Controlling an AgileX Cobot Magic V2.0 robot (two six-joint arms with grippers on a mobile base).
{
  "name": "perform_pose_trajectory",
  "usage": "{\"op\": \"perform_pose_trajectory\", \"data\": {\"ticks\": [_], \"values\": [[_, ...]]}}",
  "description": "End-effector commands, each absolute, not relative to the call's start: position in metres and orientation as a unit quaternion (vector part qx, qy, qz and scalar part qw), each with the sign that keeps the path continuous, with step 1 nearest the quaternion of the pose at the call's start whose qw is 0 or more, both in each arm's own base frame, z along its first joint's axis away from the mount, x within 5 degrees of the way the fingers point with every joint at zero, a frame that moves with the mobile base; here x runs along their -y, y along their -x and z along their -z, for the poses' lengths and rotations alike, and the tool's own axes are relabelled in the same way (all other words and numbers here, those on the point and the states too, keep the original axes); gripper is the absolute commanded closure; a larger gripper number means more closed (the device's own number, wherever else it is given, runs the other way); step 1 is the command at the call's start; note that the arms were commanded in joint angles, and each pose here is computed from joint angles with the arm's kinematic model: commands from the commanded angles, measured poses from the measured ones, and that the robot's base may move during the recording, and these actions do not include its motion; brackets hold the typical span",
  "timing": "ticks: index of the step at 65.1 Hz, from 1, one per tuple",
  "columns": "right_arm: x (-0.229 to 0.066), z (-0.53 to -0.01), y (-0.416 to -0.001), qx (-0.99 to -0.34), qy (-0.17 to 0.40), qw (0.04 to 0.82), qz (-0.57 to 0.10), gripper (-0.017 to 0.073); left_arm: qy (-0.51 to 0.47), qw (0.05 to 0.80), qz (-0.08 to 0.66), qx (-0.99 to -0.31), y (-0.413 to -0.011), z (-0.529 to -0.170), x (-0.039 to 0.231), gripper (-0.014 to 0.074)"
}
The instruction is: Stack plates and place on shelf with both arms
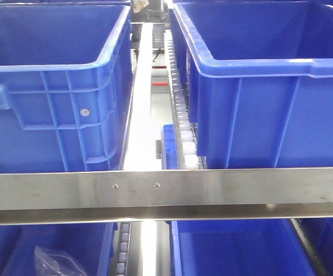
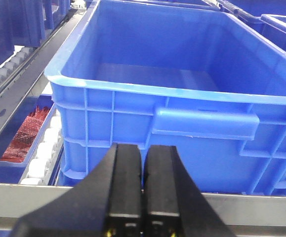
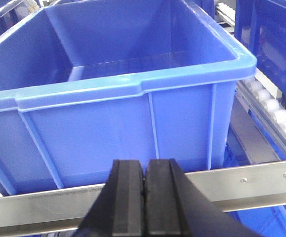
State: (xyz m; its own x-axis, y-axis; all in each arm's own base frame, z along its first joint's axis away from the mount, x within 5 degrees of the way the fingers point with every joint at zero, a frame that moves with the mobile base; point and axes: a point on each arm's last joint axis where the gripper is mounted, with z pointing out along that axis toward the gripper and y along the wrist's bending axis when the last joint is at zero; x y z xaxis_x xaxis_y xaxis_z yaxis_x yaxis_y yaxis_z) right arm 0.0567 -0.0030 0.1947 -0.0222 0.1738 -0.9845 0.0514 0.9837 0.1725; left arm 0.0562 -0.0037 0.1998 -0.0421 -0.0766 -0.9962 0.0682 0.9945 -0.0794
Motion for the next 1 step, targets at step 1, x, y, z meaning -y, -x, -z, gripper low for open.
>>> {"op": "perform_pose_trajectory", "data": {"ticks": [1], "values": [[0.0024,-0.2037,-0.0552,-0.677,-0.068,0.732,-0.042,0.0511,0.006,0.729,0.062,-0.681,-0.0545,-0.2080,0.0041,0.0512]]}}
